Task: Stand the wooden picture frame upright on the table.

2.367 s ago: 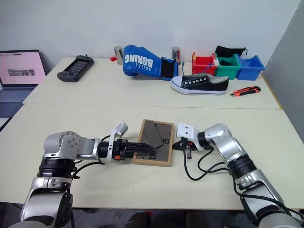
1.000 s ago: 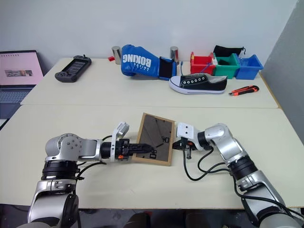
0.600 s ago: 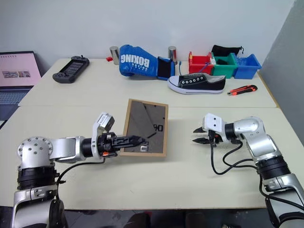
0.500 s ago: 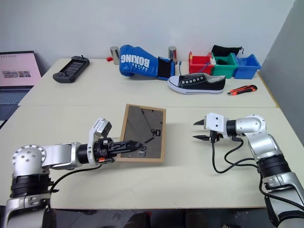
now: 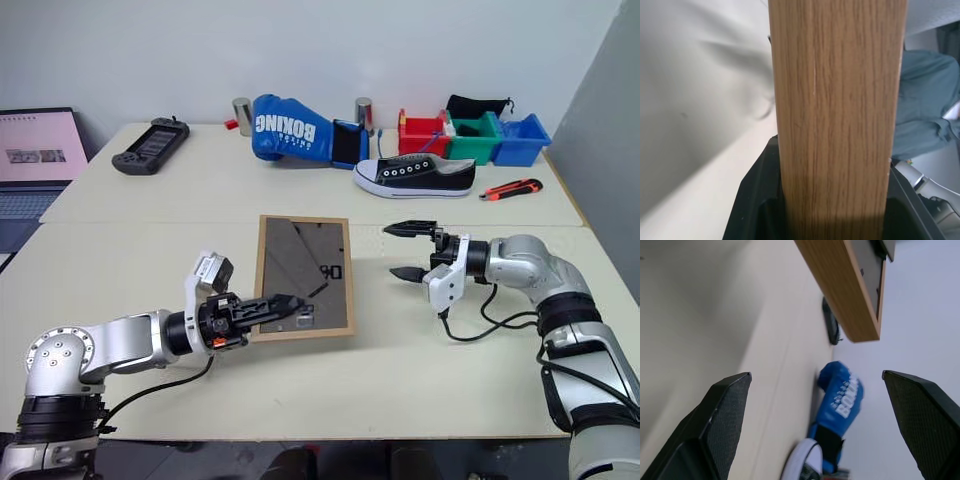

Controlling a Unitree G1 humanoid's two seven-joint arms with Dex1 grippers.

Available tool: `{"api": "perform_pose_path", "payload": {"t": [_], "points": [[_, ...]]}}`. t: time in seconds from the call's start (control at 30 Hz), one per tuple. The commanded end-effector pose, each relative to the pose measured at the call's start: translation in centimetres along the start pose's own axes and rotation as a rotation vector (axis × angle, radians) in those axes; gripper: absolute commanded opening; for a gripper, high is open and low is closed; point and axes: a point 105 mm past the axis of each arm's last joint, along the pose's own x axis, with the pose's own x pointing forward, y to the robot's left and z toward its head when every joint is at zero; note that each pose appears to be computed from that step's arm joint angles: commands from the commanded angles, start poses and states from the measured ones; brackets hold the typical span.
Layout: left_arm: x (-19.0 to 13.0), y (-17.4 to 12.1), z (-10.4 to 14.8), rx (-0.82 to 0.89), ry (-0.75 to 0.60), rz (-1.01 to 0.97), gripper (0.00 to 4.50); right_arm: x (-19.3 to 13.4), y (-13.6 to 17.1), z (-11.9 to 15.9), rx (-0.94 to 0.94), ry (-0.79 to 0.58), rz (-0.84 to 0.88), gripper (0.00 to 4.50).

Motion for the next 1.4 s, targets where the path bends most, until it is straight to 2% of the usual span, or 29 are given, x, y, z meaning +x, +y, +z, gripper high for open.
{"api": "perform_pose_path", "payload": {"t": [0.03,0.27,0.37,0.43,0.47,0.5,0.53,0.6,0.7,0.77,0.87,0.97,1.17,1.4], "points": [[0.4,-1.8,0.0,0.028,-0.021,-0.094,1.28,0.6,-1.8,0.1,-0.106,-0.019,-0.091,4.44],[0.2,-1.5,0.4,0.029,-0.052,-0.067,1.28,0.6,-1.4,-0.8,-0.109,0.003,-0.109,4.44],[-0.1,-1.3,0.7,0.029,-0.063,-0.053,1.28,-1.1,-1.2,-2.7,0.047,0.091,-0.102,4.44],[-0.5,-1.2,0.5,0.028,-0.053,-0.04,1.28,-2.0,-0.7,-5.1,0.226,0.219,-0.054,4.44],[-0.7,-1.0,0.3,0.023,-0.049,-0.031,1.28,-2.6,-1.5,-6.8,0.37,0.301,-0.066,4.44],[-1.0,-0.9,0.2,0.019,-0.045,-0.018,1.28,-3.5,-2.0,-8.8,0.616,0.375,-0.064,4.44],[-1.3,-0.7,0.2,0.015,-0.044,-0.005,1.28,-4.0,-3.1,-9.7,0.914,0.359,-0.056,4.44],[-1.6,-0.5,0.3,0.012,-0.042,0.01,1.28,-3.9,-5.0,-8.5,1.265,0.188,-0.011,4.44],[-1.9,-0.4,0.3,0.012,-0.033,0.031,1.28,-4.2,-9.1,-4.9,1.596,-0.055,0.082,4.44],[-1.9,-0.4,0.6,0.02,-0.028,0.045,1.28,-4.2,-11.5,-2.2,1.71,-0.183,0.151,4.44],[-1.7,-0.5,1.0,0.029,-0.025,0.047,1.28,-3.7,-12.8,0.8,1.781,-0.255,0.23,4.44],[-1.2,-0.5,1.0,0.034,-0.012,0.051,1.28,-1.4,-12.8,3.0,1.808,-0.28,0.263,4.44],[-0.4,-0.5,1.3,0.054,-0.005,0.067,1.28,3.1,-10.5,4.3,1.817,-0.168,0.216,4.44],[0.1,-1.0,1.3,0.07,0.011,0.044,1.28,5.3,-9.8,4.7,1.811,-0.084,0.208,4.44]]}}
